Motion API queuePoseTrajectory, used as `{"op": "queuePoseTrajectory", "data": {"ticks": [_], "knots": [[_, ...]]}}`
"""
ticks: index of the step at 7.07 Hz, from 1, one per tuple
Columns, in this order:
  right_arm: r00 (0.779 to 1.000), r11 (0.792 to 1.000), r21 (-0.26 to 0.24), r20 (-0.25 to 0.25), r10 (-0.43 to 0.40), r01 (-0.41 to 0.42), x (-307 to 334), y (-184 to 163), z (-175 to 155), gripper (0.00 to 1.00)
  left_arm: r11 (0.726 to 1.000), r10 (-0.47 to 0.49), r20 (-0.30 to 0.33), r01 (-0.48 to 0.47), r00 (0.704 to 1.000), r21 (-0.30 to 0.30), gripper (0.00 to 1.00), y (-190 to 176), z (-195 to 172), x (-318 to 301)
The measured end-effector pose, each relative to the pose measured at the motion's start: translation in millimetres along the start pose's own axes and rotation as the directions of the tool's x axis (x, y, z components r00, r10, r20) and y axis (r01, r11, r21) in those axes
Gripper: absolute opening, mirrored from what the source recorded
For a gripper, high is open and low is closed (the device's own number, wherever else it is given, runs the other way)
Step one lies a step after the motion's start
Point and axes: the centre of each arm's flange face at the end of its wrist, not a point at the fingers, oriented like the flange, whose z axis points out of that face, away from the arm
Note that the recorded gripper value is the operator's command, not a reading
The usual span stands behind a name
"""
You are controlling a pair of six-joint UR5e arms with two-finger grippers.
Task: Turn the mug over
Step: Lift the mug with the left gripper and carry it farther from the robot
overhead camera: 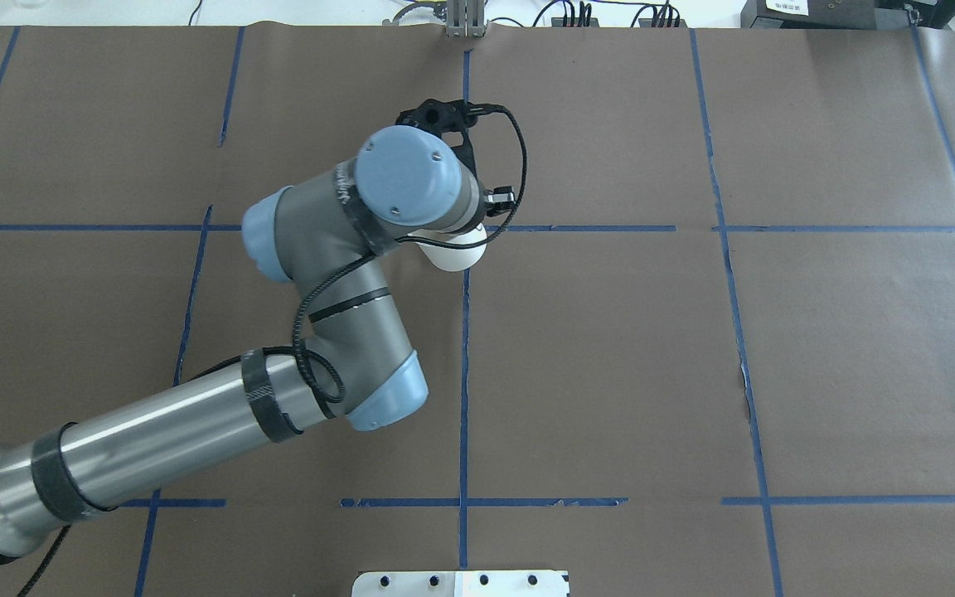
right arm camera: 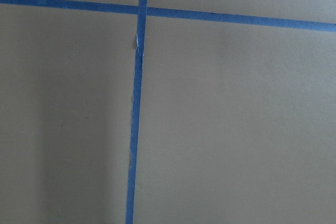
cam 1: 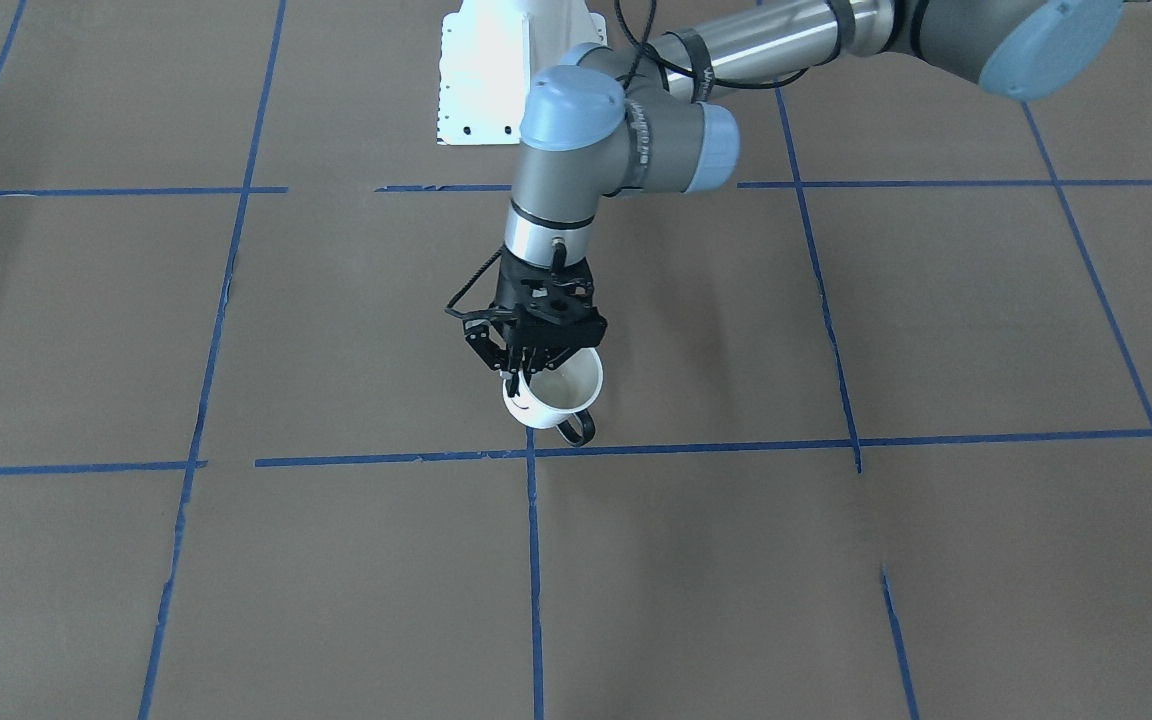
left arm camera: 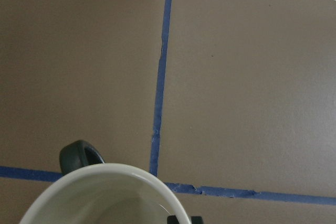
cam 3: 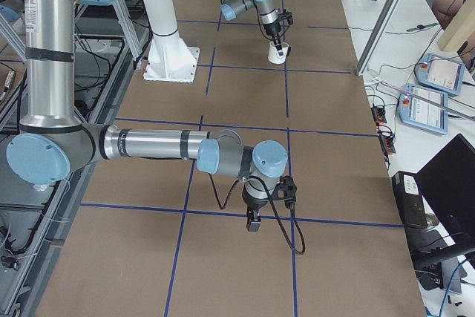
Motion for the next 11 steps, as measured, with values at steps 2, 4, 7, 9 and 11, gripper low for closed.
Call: {"op": "queuePoseTrajectory", "data": {"ticks": [2, 4, 7, 9, 11], "knots": [[1.000, 1.000, 0.000, 0.000, 0.000, 0.000, 0.0, 0.0, 0.0, 1.00, 0.996, 0.091, 0.131, -0.088, 0.987, -0.029, 0.00, 14.7, 5.5, 24.8], [1.000, 1.000, 0.000, 0.000, 0.000, 0.000, 0.0, 0.0, 0.0, 1.00, 0.990, 0.139, 0.191, -0.132, 0.972, -0.053, 0.00, 39.9, 16.8, 29.0], [1.000, 1.000, 0.000, 0.000, 0.000, 0.000, 0.0, 0.0, 0.0, 1.00, 0.988, 0.156, 0.214, -0.148, 0.964, -0.050, 0.00, 55.5, 26.2, 30.9], [1.000, 1.000, 0.000, 0.000, 0.000, 0.000, 0.0, 0.0, 0.0, 1.00, 0.989, 0.146, 0.216, -0.138, 0.965, -0.052, 0.44, 60.6, 28.9, 31.1], [1.000, 1.000, 0.000, 0.000, 0.000, 0.000, 0.0, 0.0, 0.0, 1.00, 0.993, 0.117, 0.221, -0.110, 0.968, -0.046, 1.00, 65.9, 31.1, 30.9]]}}
